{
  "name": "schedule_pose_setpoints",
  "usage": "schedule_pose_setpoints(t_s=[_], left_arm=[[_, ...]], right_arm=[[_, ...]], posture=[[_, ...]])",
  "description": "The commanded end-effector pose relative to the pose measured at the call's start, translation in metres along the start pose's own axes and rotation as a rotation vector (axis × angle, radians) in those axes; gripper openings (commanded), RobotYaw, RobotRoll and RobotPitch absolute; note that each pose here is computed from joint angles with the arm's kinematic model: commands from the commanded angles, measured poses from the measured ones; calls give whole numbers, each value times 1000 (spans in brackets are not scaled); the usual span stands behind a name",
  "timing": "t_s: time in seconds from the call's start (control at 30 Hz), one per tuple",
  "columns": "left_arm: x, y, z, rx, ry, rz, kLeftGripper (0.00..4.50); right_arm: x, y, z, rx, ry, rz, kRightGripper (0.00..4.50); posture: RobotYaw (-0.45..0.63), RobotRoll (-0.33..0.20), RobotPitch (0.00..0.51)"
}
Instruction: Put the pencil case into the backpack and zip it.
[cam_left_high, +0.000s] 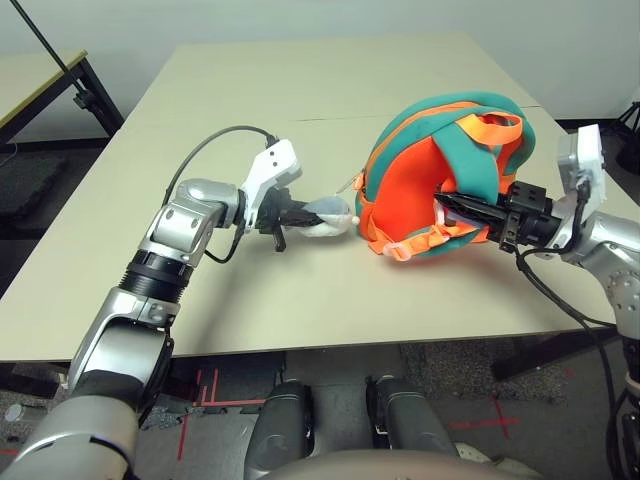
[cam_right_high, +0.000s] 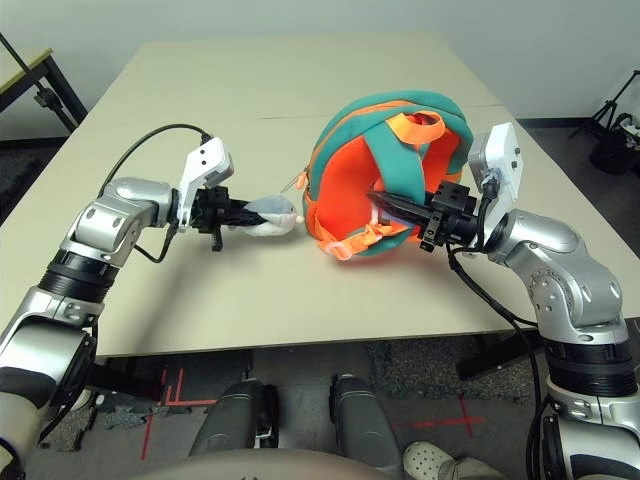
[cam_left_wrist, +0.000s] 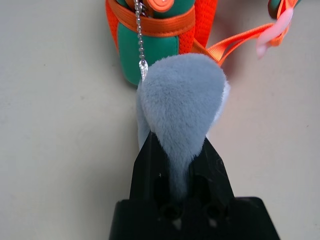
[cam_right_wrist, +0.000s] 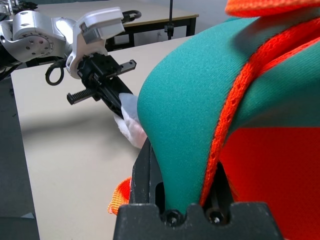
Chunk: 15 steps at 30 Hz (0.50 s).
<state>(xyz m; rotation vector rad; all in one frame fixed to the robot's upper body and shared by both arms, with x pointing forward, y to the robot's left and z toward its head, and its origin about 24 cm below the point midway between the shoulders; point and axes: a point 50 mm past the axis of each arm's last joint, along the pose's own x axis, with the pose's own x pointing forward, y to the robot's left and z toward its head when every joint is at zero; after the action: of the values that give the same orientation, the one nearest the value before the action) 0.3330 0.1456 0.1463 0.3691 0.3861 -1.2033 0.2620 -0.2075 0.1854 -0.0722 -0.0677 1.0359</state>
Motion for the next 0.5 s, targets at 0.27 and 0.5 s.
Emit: schedule_pose_setpoints(t_s=[0.27, 0.5], left_arm=[[-5, 5, -13, -48, 42, 38, 170], [-29, 7, -2, -120, -24, 47, 2435]], right_arm=[[2, 4, -1, -14, 37, 30, 105], [-13, 7, 3, -41, 202, 104, 1981]], posture=[[34, 0, 78], [51, 0, 77]])
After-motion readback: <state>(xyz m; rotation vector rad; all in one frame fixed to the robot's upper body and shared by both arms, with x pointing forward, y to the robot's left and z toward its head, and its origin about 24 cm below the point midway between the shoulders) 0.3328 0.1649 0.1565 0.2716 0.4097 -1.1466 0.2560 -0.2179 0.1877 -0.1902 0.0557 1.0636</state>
